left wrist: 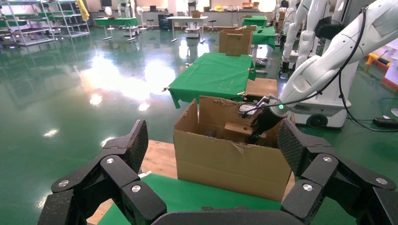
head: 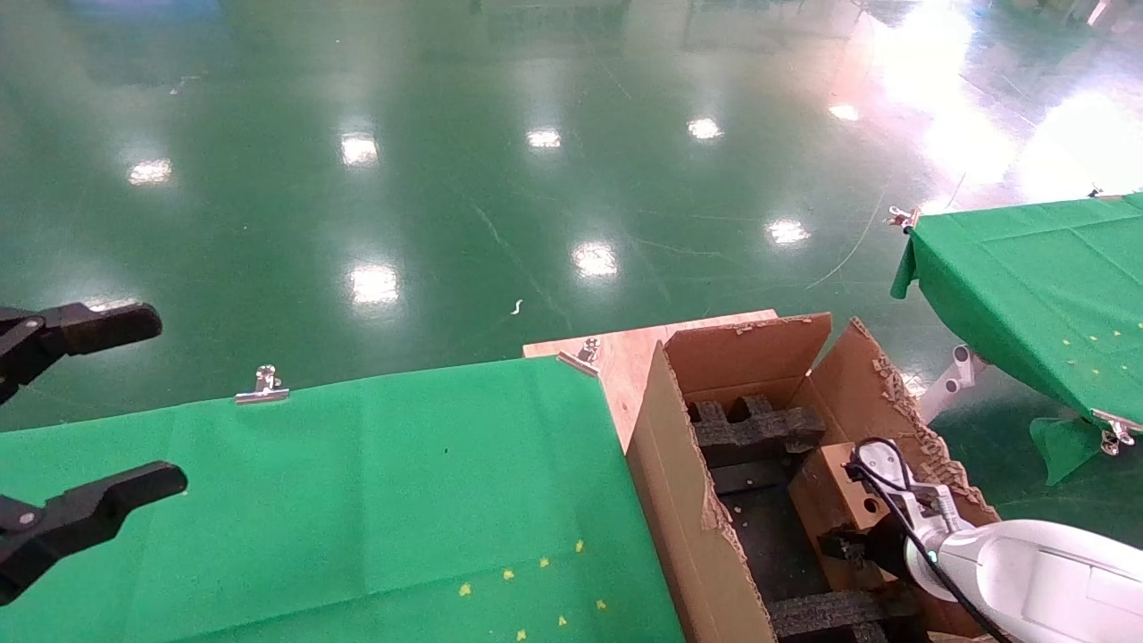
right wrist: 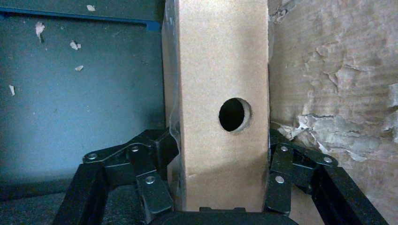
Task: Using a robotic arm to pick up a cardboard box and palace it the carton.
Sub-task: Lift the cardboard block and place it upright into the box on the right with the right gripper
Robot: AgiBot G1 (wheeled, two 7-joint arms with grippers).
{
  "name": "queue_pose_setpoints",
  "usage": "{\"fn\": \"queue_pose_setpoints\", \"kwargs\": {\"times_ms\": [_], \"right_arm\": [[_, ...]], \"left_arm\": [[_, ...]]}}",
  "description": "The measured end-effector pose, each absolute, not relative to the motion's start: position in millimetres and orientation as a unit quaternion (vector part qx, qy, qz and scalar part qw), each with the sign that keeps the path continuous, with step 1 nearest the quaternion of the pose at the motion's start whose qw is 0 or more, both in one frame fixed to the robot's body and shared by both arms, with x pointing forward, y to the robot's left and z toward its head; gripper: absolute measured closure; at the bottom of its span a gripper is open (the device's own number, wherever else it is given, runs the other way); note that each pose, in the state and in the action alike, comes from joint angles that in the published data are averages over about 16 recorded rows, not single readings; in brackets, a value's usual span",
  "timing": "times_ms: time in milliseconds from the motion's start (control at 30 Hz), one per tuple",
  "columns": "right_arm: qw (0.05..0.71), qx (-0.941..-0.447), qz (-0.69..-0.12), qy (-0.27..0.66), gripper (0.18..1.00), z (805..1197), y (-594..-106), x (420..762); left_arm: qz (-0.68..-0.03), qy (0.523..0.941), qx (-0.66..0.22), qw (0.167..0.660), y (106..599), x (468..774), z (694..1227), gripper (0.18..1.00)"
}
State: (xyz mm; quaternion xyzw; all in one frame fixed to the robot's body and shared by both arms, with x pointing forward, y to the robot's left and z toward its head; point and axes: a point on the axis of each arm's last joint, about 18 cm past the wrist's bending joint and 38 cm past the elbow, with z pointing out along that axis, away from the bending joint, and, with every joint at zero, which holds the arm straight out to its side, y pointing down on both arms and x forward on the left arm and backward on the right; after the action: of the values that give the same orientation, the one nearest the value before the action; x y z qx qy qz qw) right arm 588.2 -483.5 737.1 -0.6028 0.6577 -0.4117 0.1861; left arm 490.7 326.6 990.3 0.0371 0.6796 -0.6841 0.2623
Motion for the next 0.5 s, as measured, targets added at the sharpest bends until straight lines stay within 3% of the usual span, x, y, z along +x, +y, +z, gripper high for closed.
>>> {"fn": "queue_pose_setpoints", "kwargs": {"times_ms": [233, 500], "right_arm": [[0.187, -0.602, -0.416, 0.655, 0.754, 742.3, -484.7, 590.0], [0.19, -0.6, -0.423, 0.652, 0.594, 752.0, -485.8, 592.8]], "left_arm": [[-0.684, 0.68, 0.037, 0.262, 326.6, 490.7, 990.3, 0.183], [-0.684, 0.68, 0.037, 0.262, 326.6, 490.7, 990.3, 0.183]]}}
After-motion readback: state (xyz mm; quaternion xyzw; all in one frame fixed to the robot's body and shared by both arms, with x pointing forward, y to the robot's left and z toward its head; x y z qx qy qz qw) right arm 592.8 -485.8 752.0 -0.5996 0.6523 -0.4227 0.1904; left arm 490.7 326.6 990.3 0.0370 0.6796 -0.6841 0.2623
